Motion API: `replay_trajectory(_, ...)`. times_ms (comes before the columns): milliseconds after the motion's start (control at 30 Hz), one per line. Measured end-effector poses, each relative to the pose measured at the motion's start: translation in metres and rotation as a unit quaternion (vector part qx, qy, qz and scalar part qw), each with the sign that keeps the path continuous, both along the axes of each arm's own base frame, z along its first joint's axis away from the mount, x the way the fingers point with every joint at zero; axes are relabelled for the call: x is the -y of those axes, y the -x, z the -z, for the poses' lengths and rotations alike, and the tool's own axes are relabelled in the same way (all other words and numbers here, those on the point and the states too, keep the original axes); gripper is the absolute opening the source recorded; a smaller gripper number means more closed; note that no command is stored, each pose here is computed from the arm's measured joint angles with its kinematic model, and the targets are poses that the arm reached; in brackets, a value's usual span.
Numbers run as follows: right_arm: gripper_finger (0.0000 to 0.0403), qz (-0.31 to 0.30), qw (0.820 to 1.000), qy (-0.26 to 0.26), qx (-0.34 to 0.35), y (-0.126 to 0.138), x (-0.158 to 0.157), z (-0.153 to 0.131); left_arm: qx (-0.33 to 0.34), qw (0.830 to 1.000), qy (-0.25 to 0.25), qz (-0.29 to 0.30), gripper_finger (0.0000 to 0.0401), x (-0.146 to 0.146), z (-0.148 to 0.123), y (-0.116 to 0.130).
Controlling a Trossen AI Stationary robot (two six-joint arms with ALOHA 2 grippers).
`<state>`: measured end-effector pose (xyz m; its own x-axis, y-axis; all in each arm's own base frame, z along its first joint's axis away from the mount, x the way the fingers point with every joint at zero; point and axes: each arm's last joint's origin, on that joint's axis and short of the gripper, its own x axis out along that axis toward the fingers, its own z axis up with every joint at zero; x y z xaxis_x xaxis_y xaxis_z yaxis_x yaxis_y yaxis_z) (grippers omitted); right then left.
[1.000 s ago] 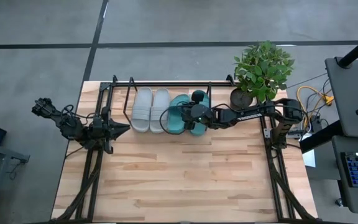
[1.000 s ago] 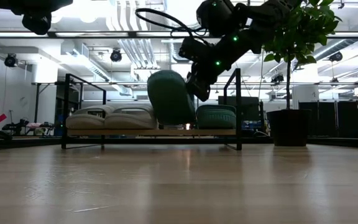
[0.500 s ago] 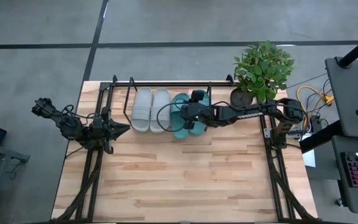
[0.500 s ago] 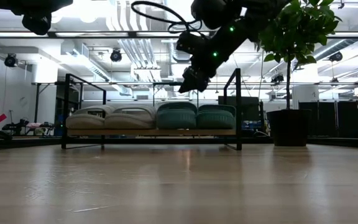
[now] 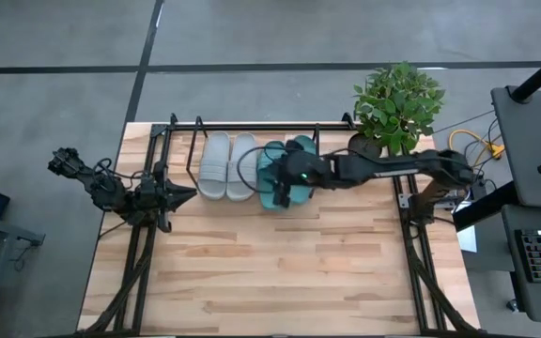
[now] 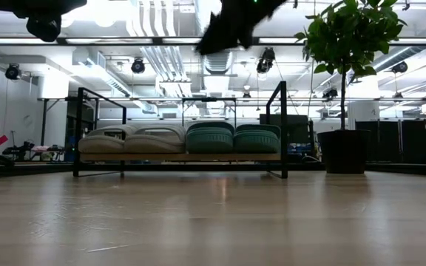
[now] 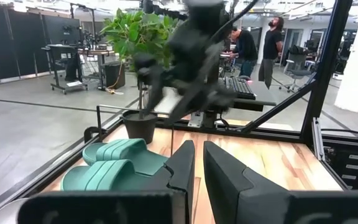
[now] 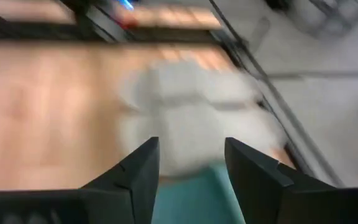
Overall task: Pick and place slides into the shelf
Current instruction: Return to Home Position
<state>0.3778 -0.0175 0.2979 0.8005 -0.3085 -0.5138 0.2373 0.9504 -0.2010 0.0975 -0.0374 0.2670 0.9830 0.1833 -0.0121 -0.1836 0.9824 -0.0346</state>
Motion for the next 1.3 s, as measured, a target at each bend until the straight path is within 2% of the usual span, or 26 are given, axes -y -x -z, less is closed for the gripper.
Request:
replay_trajectory(100,0.0161,-0.03,0.999,-0.002,0.037,0.012,-0.031,-0.021,0.005,1.0,0.003,0.0,0.0019,0.0,-0.001,0.0)
replay_trajectory(233,0.0139,-0.059,0.995,0.061,0.059,0.04,-0.077,-0.03,0.004,1.0,0.002,0.0,0.0019,0.0,-0.001,0.0)
replay_trajectory(300,0.0127,-0.073,0.992,0.071,0.07,0.057,-0.097,-0.031,0.005,1.0,0.003,0.0,0.0019,0.0,-0.001,0.0)
replay_trajectory(400,0.011,-0.091,0.991,0.055,0.078,0.085,-0.118,-0.023,0.004,1.0,0.002,0.0,0.0019,0.0,-0.001,-0.001)
replay_trajectory(567,0.0083,-0.098,0.99,0.012,0.096,0.125,-0.134,0.006,0.005,1.0,0.002,0.0,0.0019,0.0,-0.001,0.0)
replay_trajectory(667,0.0066,-0.126,0.987,0.018,0.101,0.148,-0.138,0.021,0.006,1.0,0.003,0.0,0.0019,0.0,-0.001,0.0)
replay_trajectory(733,0.0055,-0.141,0.984,0.034,0.108,0.161,-0.138,0.035,0.006,1.0,0.003,0.0,0.0019,0.0,-0.001,0.0)
replay_trajectory(833,0.0041,-0.132,0.978,0.045,0.154,0.174,-0.13,0.049,0.006,1.0,0.003,0.0,0.0019,0.0,-0.001,0.0)
replay_trajectory(1000,0.0015,-0.103,0.968,0.08,0.213,0.183,-0.099,0.063,0.005,1.0,-0.001,0.0,0.0019,0.0,-0.001,0.0)
replay_trajectory(1133,0.0009,-0.102,0.968,0.076,0.217,0.185,-0.067,0.063,0.005,1.0,-0.003,0.0,0.0019,0.0,-0.001,0.0)
replay_trajectory(1300,0.0009,-0.085,0.968,0.105,0.209,0.198,-0.038,0.052,0.002,1.0,-0.021,0.0,0.0019,0.0,-0.001,0.0)
